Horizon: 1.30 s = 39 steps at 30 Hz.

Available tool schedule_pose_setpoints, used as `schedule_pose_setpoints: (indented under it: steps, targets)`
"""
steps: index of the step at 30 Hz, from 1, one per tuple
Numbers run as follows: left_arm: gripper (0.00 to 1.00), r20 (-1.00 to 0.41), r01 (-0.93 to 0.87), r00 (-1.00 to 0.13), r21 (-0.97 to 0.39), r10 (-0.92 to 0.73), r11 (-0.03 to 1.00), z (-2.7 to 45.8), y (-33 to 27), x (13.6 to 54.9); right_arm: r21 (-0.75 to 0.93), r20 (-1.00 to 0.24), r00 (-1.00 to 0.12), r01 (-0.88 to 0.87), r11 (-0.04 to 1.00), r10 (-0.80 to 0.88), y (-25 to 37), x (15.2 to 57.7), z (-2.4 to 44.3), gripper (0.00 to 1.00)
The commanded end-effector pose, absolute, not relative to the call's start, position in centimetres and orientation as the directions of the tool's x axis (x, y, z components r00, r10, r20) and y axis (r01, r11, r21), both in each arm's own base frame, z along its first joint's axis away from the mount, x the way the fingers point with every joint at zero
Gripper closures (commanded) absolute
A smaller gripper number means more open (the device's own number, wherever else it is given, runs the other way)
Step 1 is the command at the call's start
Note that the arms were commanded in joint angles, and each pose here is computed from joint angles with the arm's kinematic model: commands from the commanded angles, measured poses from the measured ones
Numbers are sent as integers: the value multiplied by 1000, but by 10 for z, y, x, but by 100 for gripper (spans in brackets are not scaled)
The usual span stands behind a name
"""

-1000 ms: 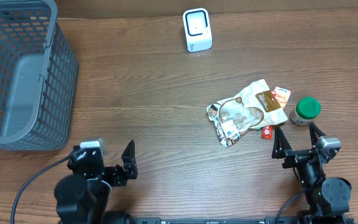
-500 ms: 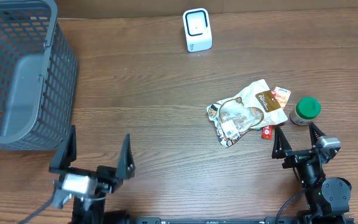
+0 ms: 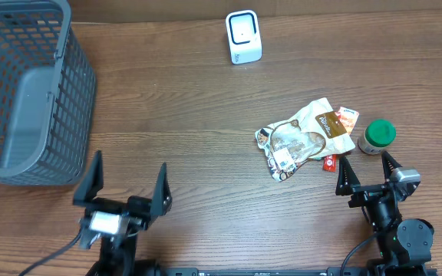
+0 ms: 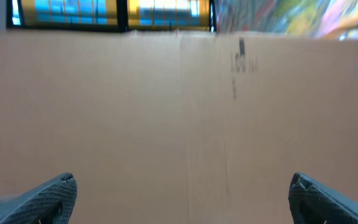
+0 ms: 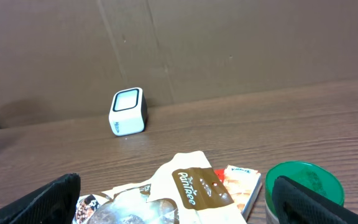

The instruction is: Scan the item barcode

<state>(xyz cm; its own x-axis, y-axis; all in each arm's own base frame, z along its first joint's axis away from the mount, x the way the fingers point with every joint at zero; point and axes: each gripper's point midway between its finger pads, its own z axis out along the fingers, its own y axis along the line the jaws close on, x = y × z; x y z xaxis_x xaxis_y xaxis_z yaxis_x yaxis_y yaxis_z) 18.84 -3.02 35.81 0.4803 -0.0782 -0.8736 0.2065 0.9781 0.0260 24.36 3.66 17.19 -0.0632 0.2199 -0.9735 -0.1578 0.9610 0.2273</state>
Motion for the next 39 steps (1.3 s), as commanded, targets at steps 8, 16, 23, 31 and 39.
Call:
schedule_pose_setpoints:
  steps: [8, 16, 23, 31, 39]
  targets:
    - [0, -912, 86, 352, -193, -211, 977, 287, 2, 223, 233, -972, -57, -149, 961, 227, 35, 244, 170, 0]
    - [1, -937, 31, 276, -212, -213, 977, 247, 10, 236, 233, -972, -57, -149, 961, 227, 35, 244, 170, 0]
    - [0, -963, -13, 160, -220, -215, 975, 213, 13, 244, 233, -972, -57, -149, 961, 227, 35, 244, 170, 0]
    - [0, -983, -112, -13, -180, -183, 977, 167, 23, 246, 233, -972, -57, -149, 961, 227, 35, 244, 170, 0]
    - [0, -992, -130, -56, -104, -112, 986, 157, 26, 245, 233, -972, -57, -149, 961, 227, 35, 244, 170, 0]
